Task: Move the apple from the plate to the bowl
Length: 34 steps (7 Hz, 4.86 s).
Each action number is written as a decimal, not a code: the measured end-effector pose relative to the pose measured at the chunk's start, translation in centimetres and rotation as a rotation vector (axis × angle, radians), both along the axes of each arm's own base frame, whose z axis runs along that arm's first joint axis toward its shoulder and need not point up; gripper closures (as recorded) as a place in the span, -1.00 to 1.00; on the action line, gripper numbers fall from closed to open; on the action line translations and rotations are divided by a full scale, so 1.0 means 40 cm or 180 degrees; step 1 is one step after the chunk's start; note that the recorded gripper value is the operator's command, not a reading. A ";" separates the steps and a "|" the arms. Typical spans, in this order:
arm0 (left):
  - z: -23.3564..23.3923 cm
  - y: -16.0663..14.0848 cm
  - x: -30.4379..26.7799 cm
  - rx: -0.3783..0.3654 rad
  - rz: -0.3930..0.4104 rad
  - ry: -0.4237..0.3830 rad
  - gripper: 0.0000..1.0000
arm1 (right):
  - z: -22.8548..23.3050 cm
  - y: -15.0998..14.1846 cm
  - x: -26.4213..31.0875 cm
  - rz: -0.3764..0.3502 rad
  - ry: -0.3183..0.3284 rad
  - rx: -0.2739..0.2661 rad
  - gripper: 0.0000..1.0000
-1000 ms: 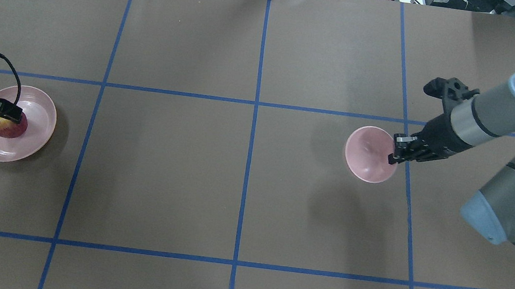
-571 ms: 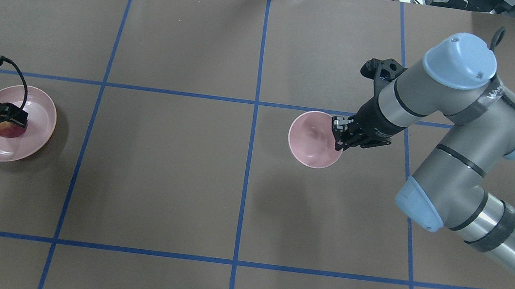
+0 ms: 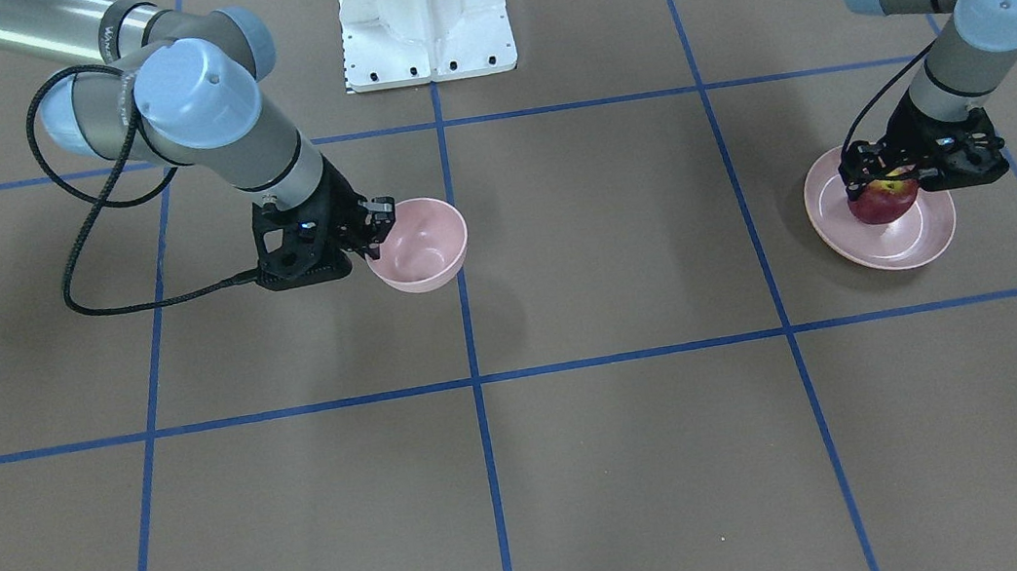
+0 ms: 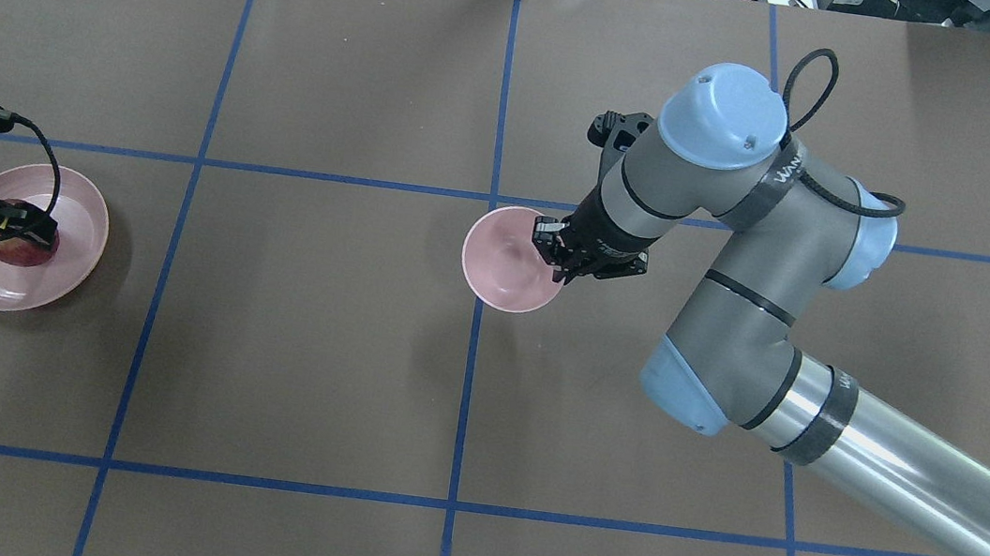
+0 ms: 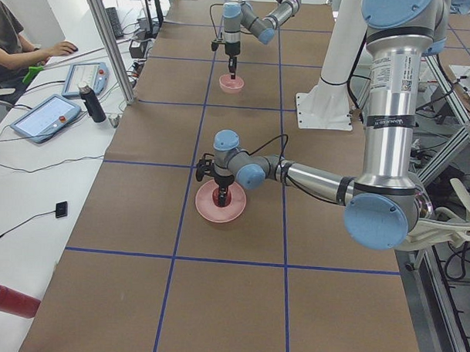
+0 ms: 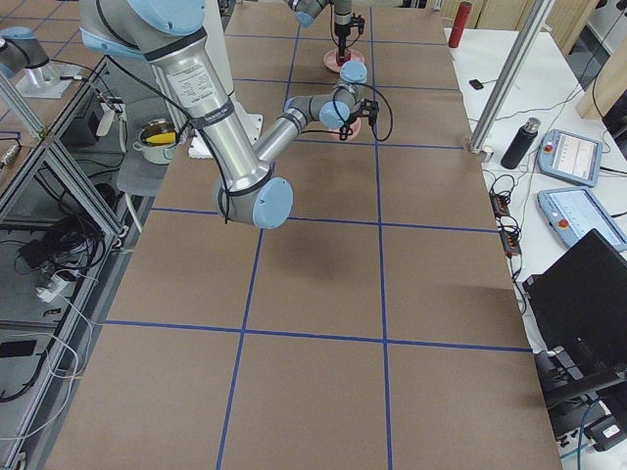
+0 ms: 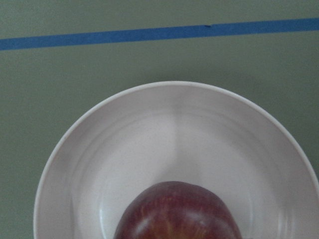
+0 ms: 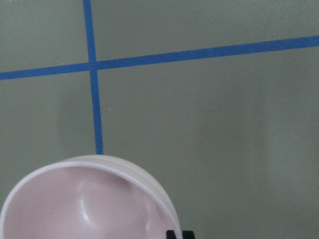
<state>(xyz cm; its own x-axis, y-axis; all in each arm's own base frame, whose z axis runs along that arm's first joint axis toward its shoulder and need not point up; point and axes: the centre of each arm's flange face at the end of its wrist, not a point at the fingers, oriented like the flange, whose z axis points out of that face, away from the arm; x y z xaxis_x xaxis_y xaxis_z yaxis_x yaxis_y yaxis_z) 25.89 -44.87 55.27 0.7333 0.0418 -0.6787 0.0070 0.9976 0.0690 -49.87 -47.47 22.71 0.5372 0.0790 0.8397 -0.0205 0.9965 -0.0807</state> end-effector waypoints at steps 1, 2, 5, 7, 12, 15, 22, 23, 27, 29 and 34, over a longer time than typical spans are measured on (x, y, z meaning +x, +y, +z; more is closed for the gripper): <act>-0.041 -0.009 0.014 -0.0050 0.0056 0.0087 1.00 | -0.014 -0.005 -0.046 0.0035 0.0045 -0.0006 1.00; -0.117 -0.024 0.029 -0.0098 0.0093 0.0155 1.00 | -0.014 -0.006 -0.073 0.0063 0.0088 -0.0017 1.00; -0.493 -0.131 0.132 -0.0284 -0.0076 0.0226 1.00 | 0.011 -0.001 -0.116 0.0052 0.0152 -0.0035 0.79; -0.657 -0.126 0.230 -0.0421 -0.0160 0.0333 1.00 | 0.011 0.004 -0.123 0.0049 0.0112 -0.0003 -0.51; -0.889 -0.044 0.436 -0.0581 -0.0325 0.0545 1.00 | 0.038 -0.003 -0.046 0.0064 0.0045 -0.0040 -1.00; -1.028 -0.067 0.599 -0.0543 -0.0391 0.0545 1.00 | 0.260 -0.045 0.348 -0.0066 -0.0029 0.0003 -1.00; -1.043 -0.110 0.878 -0.0363 -0.0405 0.0445 0.24 | 0.516 -0.022 0.611 -0.0232 0.0088 0.0267 -1.00; -1.039 -0.106 0.884 -0.0366 -0.0395 0.0440 -0.13 | 0.516 -0.022 0.612 -0.0232 0.0086 0.0270 -1.00; -1.030 -0.092 0.900 -0.0319 -0.0405 0.0408 -0.93 | 0.511 -0.025 0.608 -0.0238 0.0076 0.0272 -1.00; -1.029 -0.090 0.901 -0.0307 -0.0407 0.0404 -0.94 | 0.506 -0.026 0.605 -0.0246 0.0061 0.0269 -1.00; -0.983 -0.054 0.686 -0.0076 -0.0348 0.0442 -0.94 | 0.501 -0.061 0.697 -0.0075 0.0028 0.0290 -1.00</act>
